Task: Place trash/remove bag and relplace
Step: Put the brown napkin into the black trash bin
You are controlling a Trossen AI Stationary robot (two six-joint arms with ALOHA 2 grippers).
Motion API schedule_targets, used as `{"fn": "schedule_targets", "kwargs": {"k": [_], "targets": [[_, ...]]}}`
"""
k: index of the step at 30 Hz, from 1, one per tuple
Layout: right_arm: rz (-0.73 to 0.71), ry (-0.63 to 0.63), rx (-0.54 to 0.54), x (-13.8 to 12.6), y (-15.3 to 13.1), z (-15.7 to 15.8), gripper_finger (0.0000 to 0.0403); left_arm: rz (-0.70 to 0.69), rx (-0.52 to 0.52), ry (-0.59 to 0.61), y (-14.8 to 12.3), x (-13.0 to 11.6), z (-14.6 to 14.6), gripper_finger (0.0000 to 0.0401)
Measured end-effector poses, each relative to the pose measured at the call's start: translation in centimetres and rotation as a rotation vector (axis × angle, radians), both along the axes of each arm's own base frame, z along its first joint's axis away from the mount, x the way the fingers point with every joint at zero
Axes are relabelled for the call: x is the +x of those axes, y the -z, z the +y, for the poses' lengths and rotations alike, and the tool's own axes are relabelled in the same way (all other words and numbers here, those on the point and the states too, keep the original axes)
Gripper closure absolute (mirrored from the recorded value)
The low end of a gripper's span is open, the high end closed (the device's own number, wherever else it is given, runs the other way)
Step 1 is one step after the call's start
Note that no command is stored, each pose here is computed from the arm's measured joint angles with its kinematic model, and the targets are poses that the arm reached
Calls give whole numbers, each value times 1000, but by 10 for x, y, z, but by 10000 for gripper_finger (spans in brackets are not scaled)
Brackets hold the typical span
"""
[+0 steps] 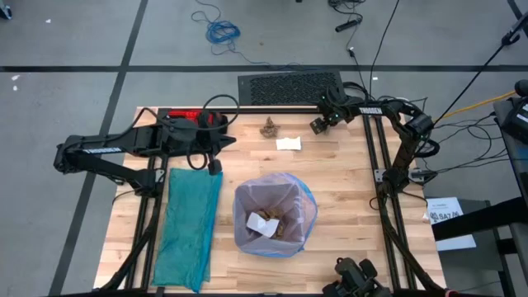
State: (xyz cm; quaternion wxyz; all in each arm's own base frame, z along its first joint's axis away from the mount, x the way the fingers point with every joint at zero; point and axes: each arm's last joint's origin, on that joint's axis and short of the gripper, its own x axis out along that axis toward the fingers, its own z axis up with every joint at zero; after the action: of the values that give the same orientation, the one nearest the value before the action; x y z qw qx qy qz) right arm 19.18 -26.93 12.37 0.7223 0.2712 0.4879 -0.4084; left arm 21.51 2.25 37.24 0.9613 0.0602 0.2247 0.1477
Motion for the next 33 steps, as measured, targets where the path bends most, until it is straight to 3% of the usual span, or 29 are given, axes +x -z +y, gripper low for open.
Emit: {"fn": "schedule_targets", "kwargs": {"k": [3,9,23,28,33], "targets": [[5,0,-8,0,-2,1,236,1,0,0,0,0,0,401],[26,-51,28,4,-13,17,388,1,-1,-1,0,0,0,401],[-16,-178,-11,-4,-89,68,403,8,0,1,1,0,0,401],[-156,-218,-22,-9,-122,93,403,11,1,1,1,0,0,401],[-393,-330,-58,-10,-161,128,403,10,1,2,1,0,0,401]]}}
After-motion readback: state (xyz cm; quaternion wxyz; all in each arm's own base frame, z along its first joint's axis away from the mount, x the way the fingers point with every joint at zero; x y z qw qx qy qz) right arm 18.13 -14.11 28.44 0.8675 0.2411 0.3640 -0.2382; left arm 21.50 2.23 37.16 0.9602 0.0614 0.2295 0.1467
